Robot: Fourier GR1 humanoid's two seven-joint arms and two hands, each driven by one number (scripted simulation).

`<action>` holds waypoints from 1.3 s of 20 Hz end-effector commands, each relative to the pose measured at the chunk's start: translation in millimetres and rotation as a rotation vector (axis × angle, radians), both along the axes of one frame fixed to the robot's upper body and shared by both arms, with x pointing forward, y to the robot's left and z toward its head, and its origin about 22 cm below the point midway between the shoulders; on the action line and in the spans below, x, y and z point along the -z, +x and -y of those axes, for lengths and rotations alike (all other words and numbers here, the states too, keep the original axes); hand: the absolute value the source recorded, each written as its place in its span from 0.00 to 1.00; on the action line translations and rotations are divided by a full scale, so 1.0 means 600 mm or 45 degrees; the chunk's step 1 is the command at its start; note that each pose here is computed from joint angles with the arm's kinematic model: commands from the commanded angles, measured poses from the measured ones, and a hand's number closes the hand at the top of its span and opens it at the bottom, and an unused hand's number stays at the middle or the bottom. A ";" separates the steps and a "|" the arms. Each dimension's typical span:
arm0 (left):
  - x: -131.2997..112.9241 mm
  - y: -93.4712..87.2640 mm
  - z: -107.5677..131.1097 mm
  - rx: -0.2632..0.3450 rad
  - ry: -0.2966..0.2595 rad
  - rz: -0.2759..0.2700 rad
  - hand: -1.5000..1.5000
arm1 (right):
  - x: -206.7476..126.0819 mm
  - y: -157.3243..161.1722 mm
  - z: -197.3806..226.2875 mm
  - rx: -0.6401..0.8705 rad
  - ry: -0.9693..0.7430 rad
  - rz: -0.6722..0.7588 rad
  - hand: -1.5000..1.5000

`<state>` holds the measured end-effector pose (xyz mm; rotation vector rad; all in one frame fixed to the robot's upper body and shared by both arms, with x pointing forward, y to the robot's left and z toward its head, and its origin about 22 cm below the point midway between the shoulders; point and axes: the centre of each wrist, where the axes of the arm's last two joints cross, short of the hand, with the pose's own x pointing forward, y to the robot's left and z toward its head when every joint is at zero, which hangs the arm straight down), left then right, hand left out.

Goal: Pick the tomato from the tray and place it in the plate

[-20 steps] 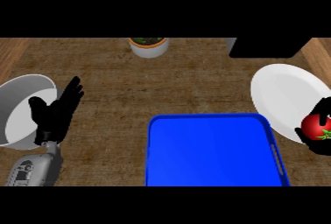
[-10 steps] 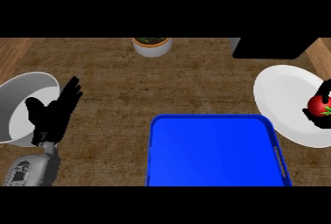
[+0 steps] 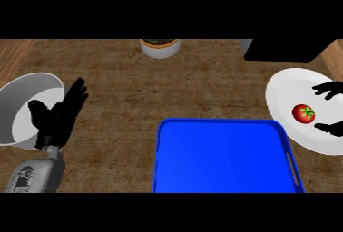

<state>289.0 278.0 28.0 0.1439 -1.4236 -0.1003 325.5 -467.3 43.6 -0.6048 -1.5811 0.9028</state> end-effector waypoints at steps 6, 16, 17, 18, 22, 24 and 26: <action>0.024 -0.011 -0.011 -0.042 -0.009 -0.029 0.50 | -0.006 0.019 -0.003 -0.251 0.369 0.337 0.00; 0.032 -0.015 -0.023 -0.036 0.019 -0.028 0.50 | -0.065 -0.001 0.067 -0.217 0.831 -0.023 0.00; 0.021 -0.002 0.001 -0.022 0.000 -0.020 0.50 | -0.062 0.007 0.059 -0.238 0.867 -0.053 0.00; 0.015 -0.005 -0.003 -0.023 -0.017 -0.025 0.50 | -0.066 -0.019 0.087 -0.229 0.902 -0.060 0.00; 0.004 -0.001 -0.012 -0.020 0.008 -0.008 0.50 | -0.061 -0.025 0.091 -0.245 0.944 -0.091 0.00; 0.013 0.004 -0.004 -0.016 -0.010 0.006 0.50 | -0.053 -0.035 0.096 -0.230 0.952 -0.030 0.00; 0.024 -0.008 0.008 -0.035 0.000 0.008 0.50 | -0.061 -0.047 0.108 -0.257 0.941 -0.039 0.00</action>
